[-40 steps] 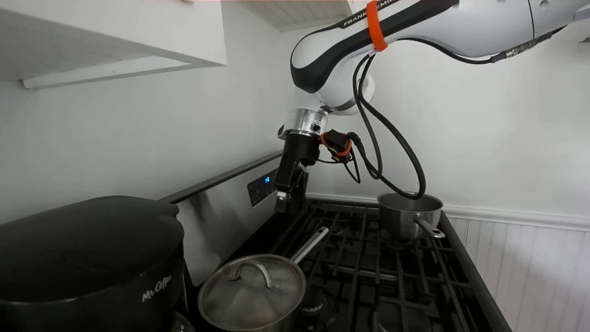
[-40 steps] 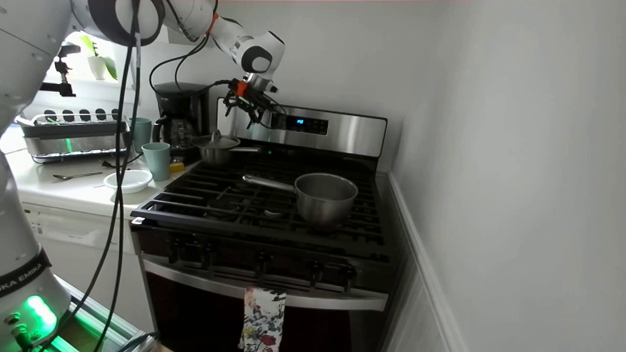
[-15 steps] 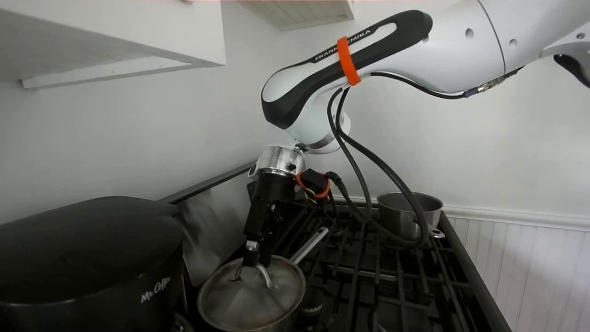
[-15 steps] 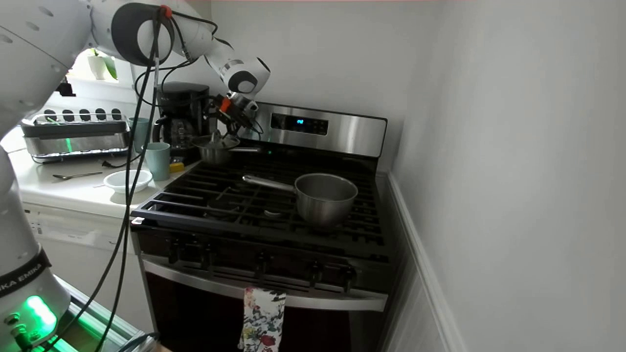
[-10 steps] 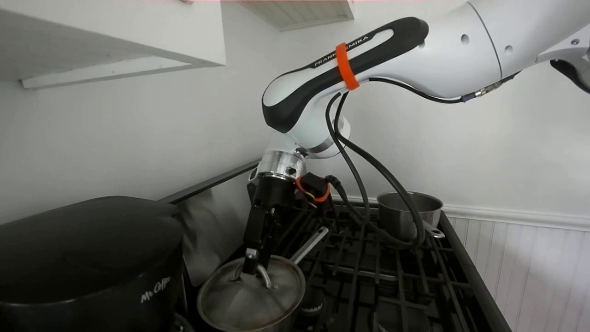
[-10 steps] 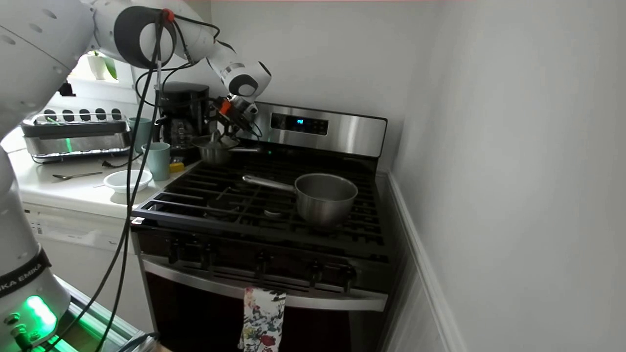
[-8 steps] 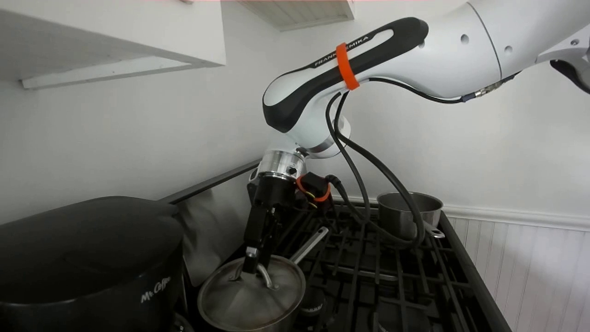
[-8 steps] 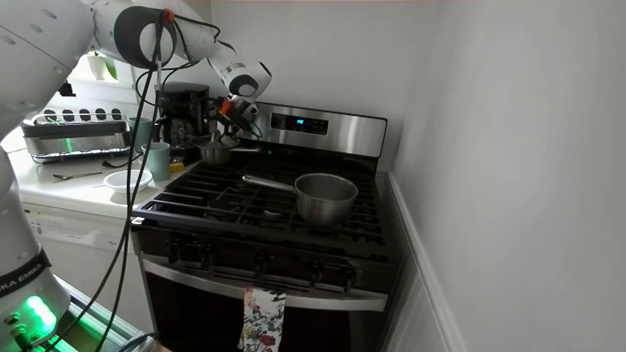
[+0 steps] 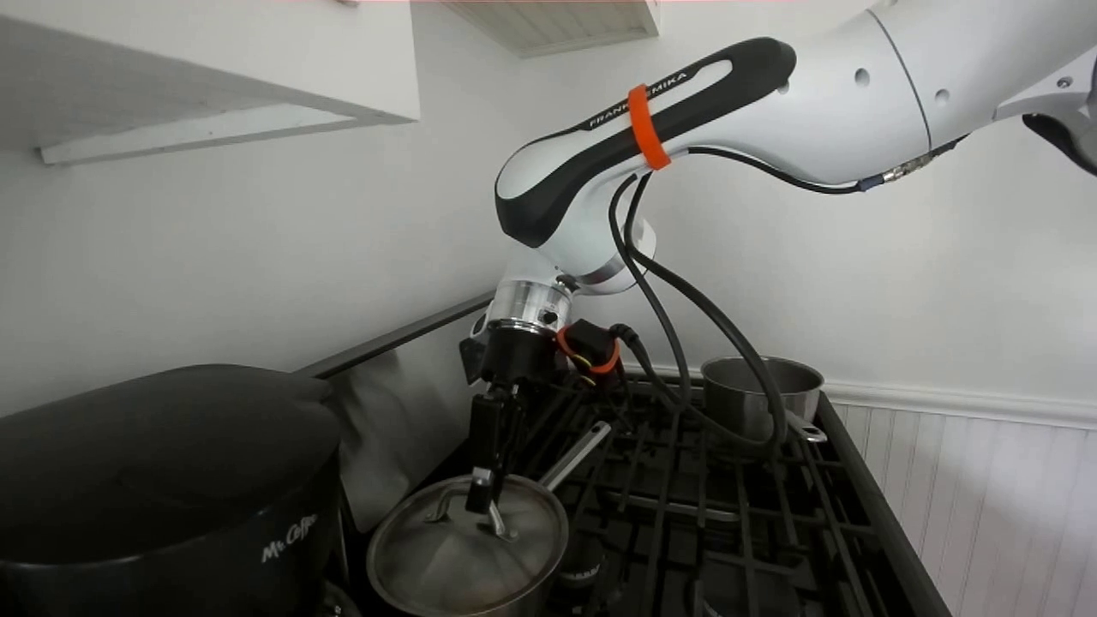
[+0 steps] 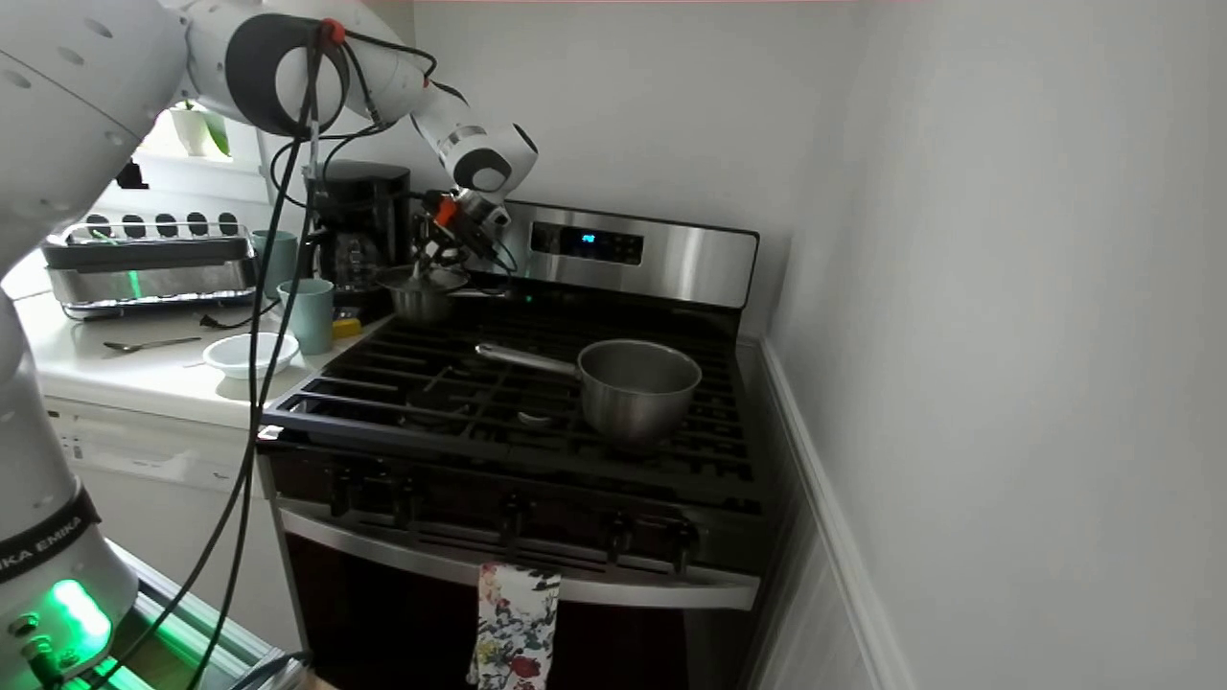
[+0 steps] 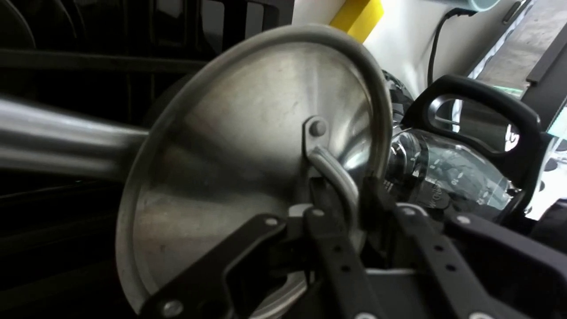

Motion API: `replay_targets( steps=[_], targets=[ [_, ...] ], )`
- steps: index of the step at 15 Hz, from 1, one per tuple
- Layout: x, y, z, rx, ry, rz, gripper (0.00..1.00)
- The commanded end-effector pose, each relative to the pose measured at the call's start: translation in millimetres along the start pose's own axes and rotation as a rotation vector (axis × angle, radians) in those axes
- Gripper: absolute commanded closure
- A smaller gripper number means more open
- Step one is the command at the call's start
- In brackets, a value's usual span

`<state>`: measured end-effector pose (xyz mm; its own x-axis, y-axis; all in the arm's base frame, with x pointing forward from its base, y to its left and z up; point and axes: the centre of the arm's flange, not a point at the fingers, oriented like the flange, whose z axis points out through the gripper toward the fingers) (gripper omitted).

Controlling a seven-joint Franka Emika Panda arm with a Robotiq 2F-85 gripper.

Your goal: Move the open pot to the back right plate of the stove then place the lid on it

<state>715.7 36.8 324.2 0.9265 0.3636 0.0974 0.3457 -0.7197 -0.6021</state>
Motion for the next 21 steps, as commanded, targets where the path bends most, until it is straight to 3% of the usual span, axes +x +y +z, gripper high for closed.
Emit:
replay_targets(
  steps=[1, 3, 4, 12, 14, 16, 21],
  targets=[
    [5.7, 4.4, -7.1, 0.039, 0.014, 0.020, 0.93],
    [6.4, 4.4, -10.4, 0.038, 0.019, 0.023, 0.88],
    [6.4, 5.3, -10.4, 0.039, 0.019, 0.025, 0.64],
    [10.0, 10.5, -12.0, 0.068, 0.056, 0.088, 0.10],
    [12.0, 9.9, -11.0, 0.088, 0.068, 0.104, 0.19],
    [13.6, 9.8, -9.6, 0.106, 0.074, 0.127, 0.41],
    [14.8, 13.3, -7.1, 0.125, 0.081, 0.165, 0.79]
  ],
)
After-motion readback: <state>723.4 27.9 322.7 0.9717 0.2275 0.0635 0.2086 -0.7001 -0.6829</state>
